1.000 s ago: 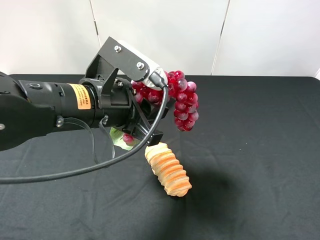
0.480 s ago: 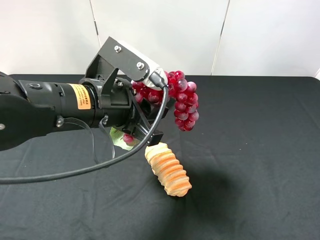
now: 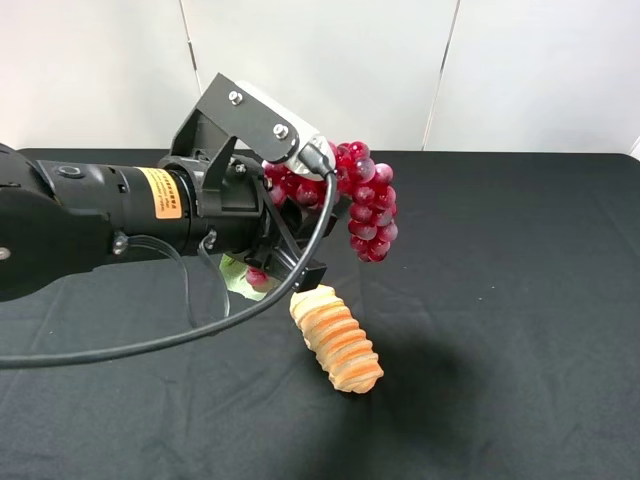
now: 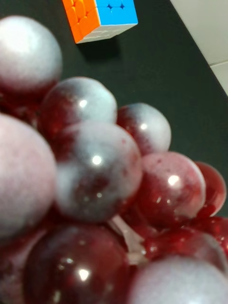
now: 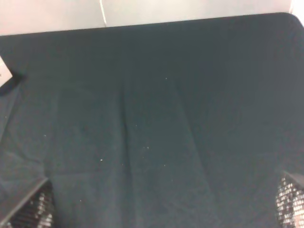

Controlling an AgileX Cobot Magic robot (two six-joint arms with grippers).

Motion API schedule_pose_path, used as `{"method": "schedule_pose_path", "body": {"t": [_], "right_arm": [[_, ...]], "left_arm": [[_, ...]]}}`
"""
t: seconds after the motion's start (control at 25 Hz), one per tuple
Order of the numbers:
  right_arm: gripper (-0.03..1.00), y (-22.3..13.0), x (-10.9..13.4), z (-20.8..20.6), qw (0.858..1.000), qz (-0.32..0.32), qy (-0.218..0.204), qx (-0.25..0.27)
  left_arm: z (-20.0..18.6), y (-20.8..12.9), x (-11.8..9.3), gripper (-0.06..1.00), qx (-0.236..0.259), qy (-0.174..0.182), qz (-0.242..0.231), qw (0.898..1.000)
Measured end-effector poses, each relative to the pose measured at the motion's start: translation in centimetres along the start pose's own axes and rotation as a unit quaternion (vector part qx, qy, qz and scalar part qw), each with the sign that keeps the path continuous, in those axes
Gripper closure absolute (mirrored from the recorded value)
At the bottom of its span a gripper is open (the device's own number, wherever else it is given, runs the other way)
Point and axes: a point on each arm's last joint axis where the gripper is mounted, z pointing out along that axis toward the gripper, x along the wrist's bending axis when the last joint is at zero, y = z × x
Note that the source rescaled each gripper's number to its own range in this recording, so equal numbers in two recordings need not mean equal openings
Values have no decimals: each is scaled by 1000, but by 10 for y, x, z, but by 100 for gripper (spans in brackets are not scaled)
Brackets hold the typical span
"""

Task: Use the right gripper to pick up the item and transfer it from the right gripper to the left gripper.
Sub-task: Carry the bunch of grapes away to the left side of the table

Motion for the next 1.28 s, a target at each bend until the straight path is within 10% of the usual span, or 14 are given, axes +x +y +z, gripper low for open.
{"method": "schedule_pose_path", "body": {"t": [0.72,1.28], "right_arm": [[-3,0,0,0,1000,0,0,0],[-3,0,0,0,1000,0,0,0]], "left_arm": [[-13,70,0,93,187,-9,-25,982],[-55,71,113,93,294,129,-186,928]]}}
